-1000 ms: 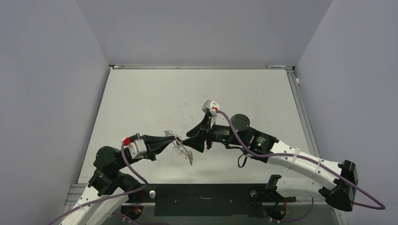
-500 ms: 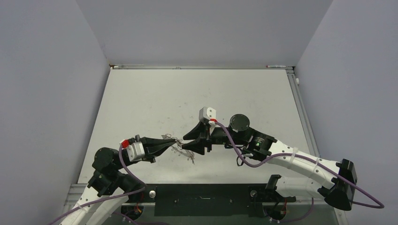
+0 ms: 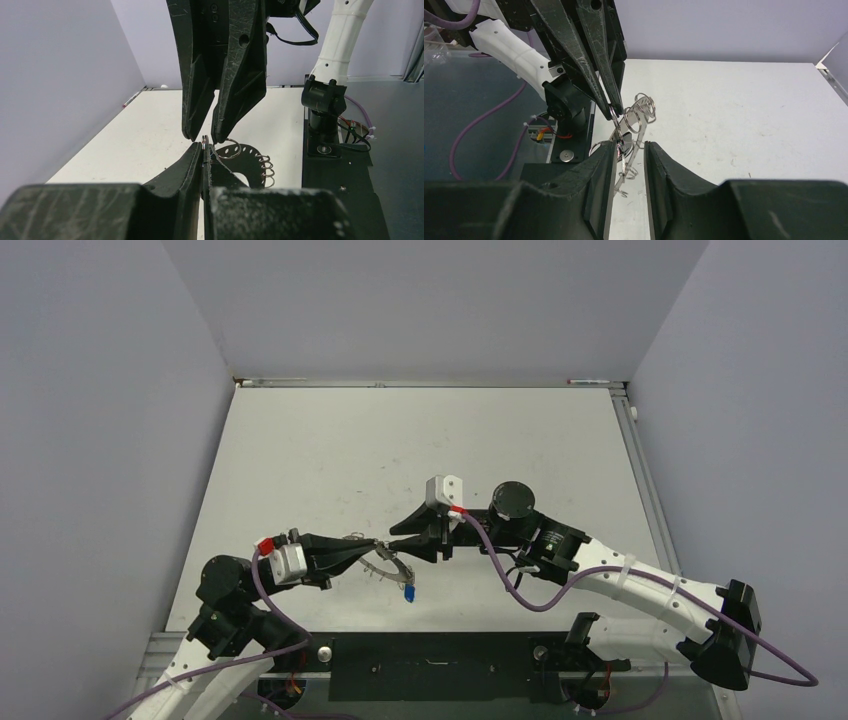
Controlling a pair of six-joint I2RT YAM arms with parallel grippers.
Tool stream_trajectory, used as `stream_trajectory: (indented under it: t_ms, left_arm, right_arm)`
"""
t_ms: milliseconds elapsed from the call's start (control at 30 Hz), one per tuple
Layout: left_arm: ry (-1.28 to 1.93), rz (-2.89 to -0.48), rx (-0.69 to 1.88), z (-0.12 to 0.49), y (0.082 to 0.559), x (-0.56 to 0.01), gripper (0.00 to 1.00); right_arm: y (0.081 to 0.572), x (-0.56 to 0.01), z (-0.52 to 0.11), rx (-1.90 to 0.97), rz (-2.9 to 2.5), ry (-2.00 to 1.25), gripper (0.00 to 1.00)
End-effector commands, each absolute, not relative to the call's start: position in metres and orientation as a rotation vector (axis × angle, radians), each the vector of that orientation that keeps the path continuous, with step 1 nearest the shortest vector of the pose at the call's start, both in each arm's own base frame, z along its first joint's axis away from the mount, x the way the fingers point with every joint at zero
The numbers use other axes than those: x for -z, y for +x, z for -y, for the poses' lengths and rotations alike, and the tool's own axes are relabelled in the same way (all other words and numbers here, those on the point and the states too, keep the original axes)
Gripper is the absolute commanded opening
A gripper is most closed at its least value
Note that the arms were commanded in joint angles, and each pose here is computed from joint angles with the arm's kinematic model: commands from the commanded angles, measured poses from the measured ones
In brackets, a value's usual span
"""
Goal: Put the keys on the keyring
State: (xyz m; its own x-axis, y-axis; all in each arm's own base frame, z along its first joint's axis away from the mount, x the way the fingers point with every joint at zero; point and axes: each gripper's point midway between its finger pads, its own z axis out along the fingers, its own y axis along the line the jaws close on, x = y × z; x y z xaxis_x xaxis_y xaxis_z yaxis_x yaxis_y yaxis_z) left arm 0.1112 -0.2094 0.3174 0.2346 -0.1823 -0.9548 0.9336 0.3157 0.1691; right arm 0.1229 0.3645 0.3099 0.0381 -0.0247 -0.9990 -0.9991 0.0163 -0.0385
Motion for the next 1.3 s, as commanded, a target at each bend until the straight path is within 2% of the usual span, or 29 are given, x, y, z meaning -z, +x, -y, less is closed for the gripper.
stream_trajectory:
  t_ms: [0, 500, 867, 1067, 1267]
  left_arm:
    - [0.912, -0.941, 0.932, 0.206, 0.105, -0.338, 0.00]
    - [0.911, -0.946, 0.933, 0.206, 0.106, -0.338, 0.00]
    - [0.909, -0.959, 0.927, 0.207, 0.108, -0.336, 0.00]
    - [0.905, -0.962, 0.923, 0.206, 0.109, -0.336, 0.00]
    - [0.902, -0.961, 0.920, 0.206, 0.109, -0.336, 0.00]
  right_arm:
    - [0.117, -0.337, -0.365, -1.168, -1.057, -1.243, 0.27]
    - [0.116, -0.338, -0.371, -1.187, -1.057, -1.270, 0.19]
    - [0.115, -0.344, -0.371, -1.190, -1.045, -1.268, 0.18]
    - [0.116, -0.336, -0.375, -1.201, -1.067, -1.288, 0.12]
    - [0.116, -0.331, -0.376, -1.207, -1.087, -1.294, 0.12]
